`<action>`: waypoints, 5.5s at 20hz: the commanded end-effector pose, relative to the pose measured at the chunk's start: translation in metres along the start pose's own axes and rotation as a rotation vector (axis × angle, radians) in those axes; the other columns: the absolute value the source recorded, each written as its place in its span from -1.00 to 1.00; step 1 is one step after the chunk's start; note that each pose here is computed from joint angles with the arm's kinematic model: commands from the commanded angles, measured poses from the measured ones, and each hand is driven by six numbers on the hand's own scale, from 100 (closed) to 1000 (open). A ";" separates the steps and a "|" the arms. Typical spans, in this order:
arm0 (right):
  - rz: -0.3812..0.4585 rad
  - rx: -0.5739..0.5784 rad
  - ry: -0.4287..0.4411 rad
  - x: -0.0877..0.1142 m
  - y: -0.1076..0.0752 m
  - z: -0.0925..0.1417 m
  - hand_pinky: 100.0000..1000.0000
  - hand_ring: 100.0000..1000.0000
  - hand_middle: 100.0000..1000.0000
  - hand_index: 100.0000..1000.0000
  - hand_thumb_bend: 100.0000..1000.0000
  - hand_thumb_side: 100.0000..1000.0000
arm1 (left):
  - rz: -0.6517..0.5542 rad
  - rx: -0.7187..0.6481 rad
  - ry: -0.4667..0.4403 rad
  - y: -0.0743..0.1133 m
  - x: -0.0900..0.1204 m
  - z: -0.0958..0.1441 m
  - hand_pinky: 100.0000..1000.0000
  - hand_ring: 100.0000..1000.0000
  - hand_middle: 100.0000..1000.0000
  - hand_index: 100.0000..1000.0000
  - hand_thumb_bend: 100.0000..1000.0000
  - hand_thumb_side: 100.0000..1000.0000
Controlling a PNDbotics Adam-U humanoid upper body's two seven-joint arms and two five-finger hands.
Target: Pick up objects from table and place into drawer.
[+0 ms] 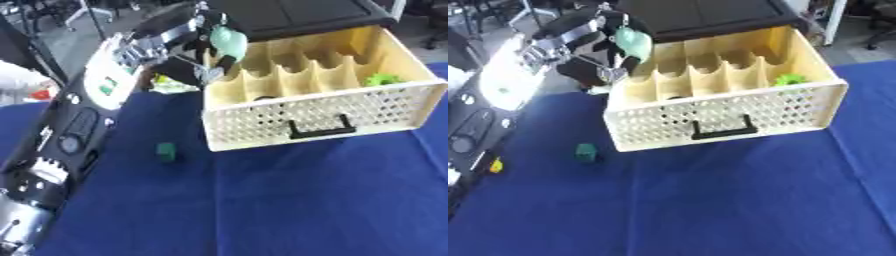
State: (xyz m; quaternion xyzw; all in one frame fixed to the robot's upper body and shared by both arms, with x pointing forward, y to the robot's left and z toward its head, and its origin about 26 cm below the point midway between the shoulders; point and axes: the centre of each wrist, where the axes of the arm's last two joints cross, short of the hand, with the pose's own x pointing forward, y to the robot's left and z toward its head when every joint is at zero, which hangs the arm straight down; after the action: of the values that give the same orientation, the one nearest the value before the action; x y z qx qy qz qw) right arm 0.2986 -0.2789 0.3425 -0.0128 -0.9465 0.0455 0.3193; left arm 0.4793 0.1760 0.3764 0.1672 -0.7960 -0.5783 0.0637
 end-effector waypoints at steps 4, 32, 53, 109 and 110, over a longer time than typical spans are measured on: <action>-0.003 0.000 -0.012 0.006 -0.001 -0.001 0.53 0.06 -0.24 0.17 -1.00 1.00 | -0.126 -0.145 -0.142 0.016 0.005 -0.005 0.20 0.41 0.38 0.69 -1.00 0.04; 0.123 0.113 -0.082 0.016 -0.002 -0.007 0.56 0.30 0.00 0.39 -1.00 1.00 | -0.043 0.379 -0.108 0.061 0.022 0.052 -0.04 0.20 -0.01 0.61 -1.00 0.05; 0.649 0.899 -0.004 -0.008 0.022 0.023 0.50 0.33 0.38 0.67 -1.00 1.00 | 0.247 0.555 0.060 0.000 0.085 0.141 -0.08 0.22 0.02 0.64 -1.00 0.25; 0.721 1.427 0.671 -0.051 0.037 -0.009 0.50 0.41 0.45 0.78 -1.00 1.00 | 0.543 0.412 0.387 -0.068 0.141 0.225 -0.16 0.20 -0.03 0.63 -1.00 0.70; 0.718 1.434 0.674 -0.051 0.036 -0.011 0.51 0.41 0.44 0.79 -1.00 1.00 | 0.543 0.411 0.388 -0.068 0.141 0.226 -0.15 0.20 -0.03 0.63 -1.00 0.71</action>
State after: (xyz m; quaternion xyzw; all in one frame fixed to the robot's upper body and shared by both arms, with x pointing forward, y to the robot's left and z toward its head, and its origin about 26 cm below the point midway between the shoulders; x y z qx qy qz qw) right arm 0.3449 -0.2393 0.3043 -0.1045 -0.4858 0.7249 0.4771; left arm 0.2973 0.3098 0.2185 0.0558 -0.8814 -0.3237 0.3395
